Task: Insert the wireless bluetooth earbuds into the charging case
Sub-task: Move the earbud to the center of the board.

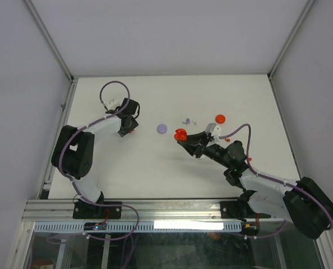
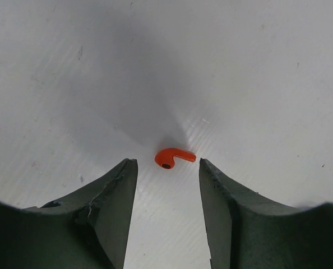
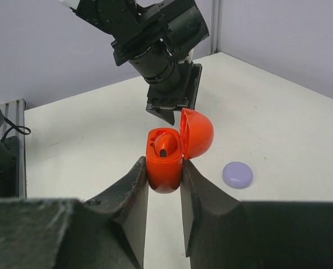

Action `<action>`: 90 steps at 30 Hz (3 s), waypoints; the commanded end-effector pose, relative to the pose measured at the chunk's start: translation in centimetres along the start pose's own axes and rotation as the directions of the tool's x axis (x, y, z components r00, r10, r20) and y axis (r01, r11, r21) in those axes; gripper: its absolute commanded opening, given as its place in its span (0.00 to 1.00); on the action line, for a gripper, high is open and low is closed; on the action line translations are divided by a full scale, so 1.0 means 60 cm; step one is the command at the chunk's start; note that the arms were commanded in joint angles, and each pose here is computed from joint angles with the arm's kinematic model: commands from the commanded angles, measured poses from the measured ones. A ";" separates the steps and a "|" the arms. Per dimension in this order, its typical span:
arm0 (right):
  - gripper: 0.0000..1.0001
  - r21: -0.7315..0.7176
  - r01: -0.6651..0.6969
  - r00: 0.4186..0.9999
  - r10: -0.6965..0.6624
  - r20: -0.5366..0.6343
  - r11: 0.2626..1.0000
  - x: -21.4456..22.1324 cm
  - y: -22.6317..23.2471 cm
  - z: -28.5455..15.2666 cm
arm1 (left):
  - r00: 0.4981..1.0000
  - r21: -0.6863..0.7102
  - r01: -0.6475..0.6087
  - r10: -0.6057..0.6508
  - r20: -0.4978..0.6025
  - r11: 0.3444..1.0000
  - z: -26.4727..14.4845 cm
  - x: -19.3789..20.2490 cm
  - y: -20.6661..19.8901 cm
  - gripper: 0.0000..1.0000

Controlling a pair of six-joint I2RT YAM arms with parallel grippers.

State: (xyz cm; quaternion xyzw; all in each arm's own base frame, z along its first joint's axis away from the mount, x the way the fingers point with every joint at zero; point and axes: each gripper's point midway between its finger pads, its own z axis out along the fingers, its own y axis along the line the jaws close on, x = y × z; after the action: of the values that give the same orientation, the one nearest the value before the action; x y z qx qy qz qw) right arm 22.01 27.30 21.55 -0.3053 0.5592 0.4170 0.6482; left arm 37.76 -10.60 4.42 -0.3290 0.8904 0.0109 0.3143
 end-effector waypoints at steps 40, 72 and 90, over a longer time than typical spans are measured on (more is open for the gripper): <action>0.00 0.008 0.048 0.995 -0.049 0.084 0.999 -0.040 0.000 -0.007 | 0.743 0.255 -0.651 0.668 0.026 0.715 -0.089 0.115 -0.066 0.15; 0.00 0.075 0.053 0.995 -0.059 0.078 0.996 -0.036 -0.012 -0.031 | 0.353 0.462 -0.849 0.926 0.135 0.256 -0.132 0.176 -0.035 0.52; 0.00 0.068 0.048 0.996 -0.052 0.067 0.997 -0.030 -0.011 -0.028 | 0.887 0.262 -0.379 0.429 -0.172 0.887 -0.176 0.150 -0.031 0.57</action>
State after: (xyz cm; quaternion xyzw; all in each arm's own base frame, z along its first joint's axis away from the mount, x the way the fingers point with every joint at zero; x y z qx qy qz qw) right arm 21.44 25.43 21.92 -0.2881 0.5566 0.3985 0.6696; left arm 27.76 -19.86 6.93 0.0312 0.9683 -0.0658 0.2390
